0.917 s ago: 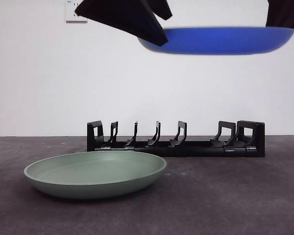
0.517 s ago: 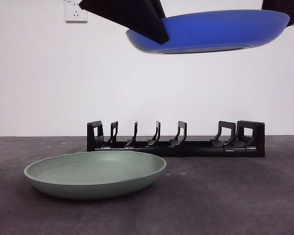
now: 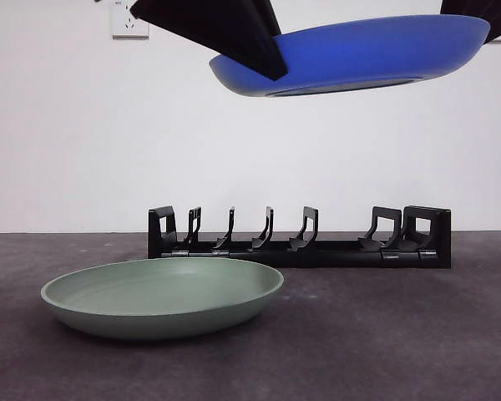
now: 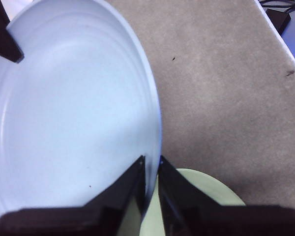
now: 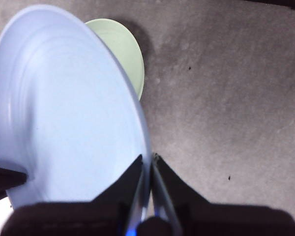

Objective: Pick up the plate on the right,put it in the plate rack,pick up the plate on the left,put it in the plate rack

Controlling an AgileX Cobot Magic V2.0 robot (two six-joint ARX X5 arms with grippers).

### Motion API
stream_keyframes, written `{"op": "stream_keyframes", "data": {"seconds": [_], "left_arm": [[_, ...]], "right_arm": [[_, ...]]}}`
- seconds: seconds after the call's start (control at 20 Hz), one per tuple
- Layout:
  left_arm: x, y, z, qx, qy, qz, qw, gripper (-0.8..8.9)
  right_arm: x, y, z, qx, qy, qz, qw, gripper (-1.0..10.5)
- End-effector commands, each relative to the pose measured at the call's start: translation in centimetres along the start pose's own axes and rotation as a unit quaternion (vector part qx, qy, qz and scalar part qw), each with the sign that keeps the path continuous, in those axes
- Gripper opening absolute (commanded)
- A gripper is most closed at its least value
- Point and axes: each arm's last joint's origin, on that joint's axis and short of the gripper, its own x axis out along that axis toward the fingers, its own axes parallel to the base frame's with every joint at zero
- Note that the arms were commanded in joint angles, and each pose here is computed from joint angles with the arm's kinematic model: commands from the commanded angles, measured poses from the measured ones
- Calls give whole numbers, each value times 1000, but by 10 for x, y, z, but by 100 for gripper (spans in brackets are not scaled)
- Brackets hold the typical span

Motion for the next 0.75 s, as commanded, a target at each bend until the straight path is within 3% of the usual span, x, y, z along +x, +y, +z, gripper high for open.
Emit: {"op": "stream_keyframes", "data": {"seconds": [0.05,0.3,0.6,0.75], "left_arm": [[0,-1,-2,-39,11,-2,999,-8],[0,-2,-2,-47,14,-7,999,-8],[0,-3,-3,-79,13,-15,997,-8],[1,3,-7,-140,-14,-15,990,-8]], "right_arm": [[-2,-1,3,-5,-14,-2,1000,39],[-3,1,6,-15,-31,22,999,303],[-21,11,15,-42,-86,34,995,322],[-53,28,14,-66,-161,-1,985,322]]}}
